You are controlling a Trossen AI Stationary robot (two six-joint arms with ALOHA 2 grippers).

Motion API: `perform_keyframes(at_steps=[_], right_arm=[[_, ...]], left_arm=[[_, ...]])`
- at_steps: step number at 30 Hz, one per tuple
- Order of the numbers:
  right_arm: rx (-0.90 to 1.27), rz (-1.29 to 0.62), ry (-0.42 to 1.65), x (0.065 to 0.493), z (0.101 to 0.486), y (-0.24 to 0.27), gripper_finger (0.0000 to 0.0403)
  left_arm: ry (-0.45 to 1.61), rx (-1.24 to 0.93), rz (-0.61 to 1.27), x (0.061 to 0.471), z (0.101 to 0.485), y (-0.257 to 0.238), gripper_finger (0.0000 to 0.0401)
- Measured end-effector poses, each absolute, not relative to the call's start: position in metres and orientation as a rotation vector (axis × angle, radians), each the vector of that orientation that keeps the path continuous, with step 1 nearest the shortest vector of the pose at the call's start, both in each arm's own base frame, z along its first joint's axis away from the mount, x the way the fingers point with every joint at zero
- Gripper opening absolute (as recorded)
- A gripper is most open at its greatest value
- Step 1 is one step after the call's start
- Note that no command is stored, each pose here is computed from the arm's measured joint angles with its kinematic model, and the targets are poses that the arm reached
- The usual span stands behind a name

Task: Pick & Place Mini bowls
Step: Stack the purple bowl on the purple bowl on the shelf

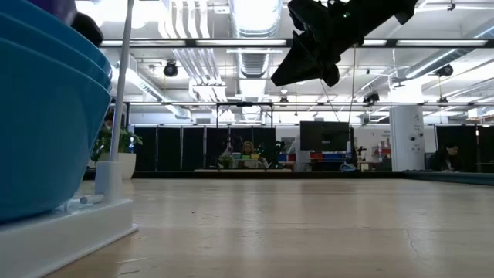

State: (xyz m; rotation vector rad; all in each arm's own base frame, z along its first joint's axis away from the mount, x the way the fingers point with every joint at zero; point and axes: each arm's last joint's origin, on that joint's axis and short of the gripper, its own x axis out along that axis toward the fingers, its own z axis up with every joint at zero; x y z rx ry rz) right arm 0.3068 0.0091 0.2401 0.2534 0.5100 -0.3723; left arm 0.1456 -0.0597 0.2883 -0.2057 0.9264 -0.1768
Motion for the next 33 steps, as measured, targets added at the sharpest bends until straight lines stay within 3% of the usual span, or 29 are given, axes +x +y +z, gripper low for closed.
perform_keyframes(at_steps=[16,33], right_arm=[[0.254,-0.372,0.51,0.307,0.24,0.009,0.0059],[0.213,-0.361,0.518,0.307,0.24,0.009,0.0059]], left_arm=[[0.933,-0.166,-0.343,0.173,0.26,-0.145,0.0],[1.066,-0.134,-0.414,0.189,0.223,-0.177,0.0]])
